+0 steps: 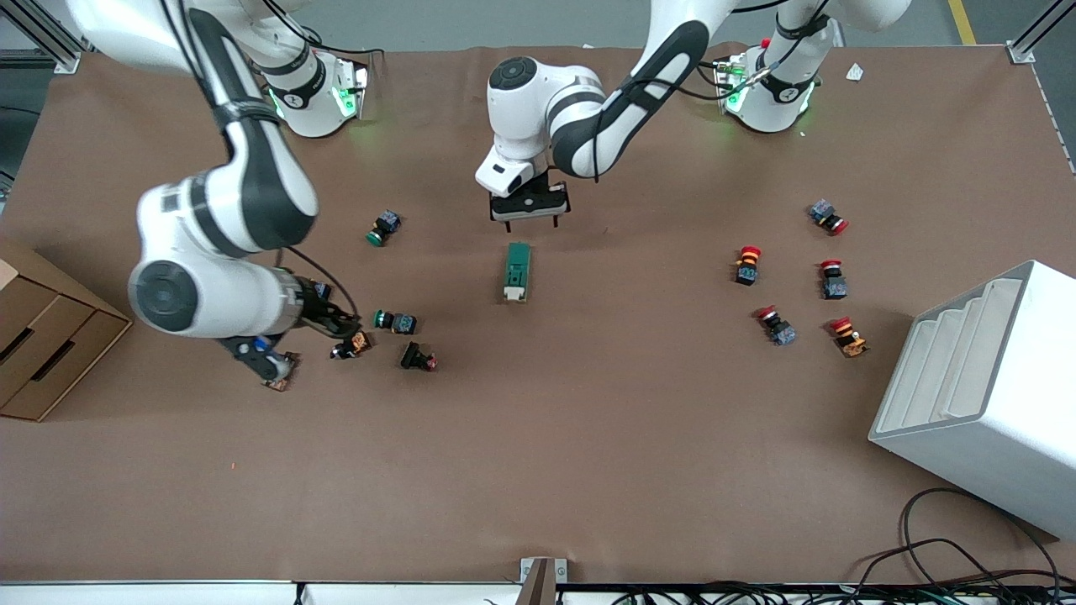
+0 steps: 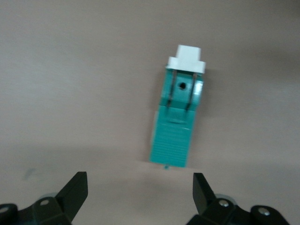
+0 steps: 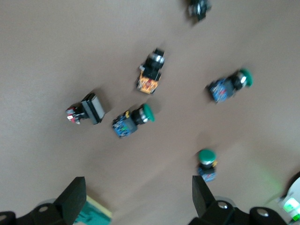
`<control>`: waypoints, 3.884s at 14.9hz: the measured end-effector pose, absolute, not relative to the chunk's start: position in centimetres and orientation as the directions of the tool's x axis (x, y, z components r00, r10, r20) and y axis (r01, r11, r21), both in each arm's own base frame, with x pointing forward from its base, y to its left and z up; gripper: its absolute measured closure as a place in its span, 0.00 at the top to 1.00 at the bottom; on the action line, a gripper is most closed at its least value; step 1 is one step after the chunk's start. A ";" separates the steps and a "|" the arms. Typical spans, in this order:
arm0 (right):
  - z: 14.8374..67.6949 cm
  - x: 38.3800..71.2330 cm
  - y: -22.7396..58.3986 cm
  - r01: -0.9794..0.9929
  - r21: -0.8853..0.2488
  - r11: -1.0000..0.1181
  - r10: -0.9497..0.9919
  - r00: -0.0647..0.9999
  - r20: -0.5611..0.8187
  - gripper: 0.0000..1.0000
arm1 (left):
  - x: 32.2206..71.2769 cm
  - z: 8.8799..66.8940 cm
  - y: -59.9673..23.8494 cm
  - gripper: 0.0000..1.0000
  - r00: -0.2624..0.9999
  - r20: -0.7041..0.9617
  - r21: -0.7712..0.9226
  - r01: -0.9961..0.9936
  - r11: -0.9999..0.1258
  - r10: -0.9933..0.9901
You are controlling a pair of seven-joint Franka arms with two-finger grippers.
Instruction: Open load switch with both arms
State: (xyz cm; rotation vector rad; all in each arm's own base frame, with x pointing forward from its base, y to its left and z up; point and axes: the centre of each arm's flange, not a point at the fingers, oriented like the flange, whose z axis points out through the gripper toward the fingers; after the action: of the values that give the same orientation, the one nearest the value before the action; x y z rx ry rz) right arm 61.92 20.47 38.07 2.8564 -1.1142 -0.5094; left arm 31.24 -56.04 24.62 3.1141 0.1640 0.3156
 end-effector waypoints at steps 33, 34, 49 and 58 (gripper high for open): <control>20.2 52.3 47.1 -0.905 0.409 -0.120 -0.993 0.104 -0.061 1.00 | 21.6 10.6 -57.1 0.95 0.650 0.758 -0.006 -0.063 -0.998 -0.046; 20.1 52.2 47.1 -0.904 0.410 -0.120 -0.993 0.105 -0.059 1.00 | 21.3 10.4 -57.1 0.95 0.640 0.767 -0.009 -0.057 -0.998 -0.044; 21.5 51.2 46.8 -0.851 0.499 -0.162 -0.986 0.165 -0.040 1.00 | 20.4 9.3 -56.9 1.00 0.586 0.810 0.007 -0.046 -0.999 -0.022; 21.9 49.8 47.2 -0.802 0.557 -0.214 -0.973 0.223 -0.053 1.00 | 20.2 9.1 -57.0 1.00 0.576 0.817 0.008 -0.045 -0.999 -0.020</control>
State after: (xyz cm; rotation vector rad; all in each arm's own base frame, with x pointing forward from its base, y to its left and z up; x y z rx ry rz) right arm 49.81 47.23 21.90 2.0902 -1.6382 -0.5593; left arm 20.19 -56.96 9.15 2.7642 -0.0570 1.4322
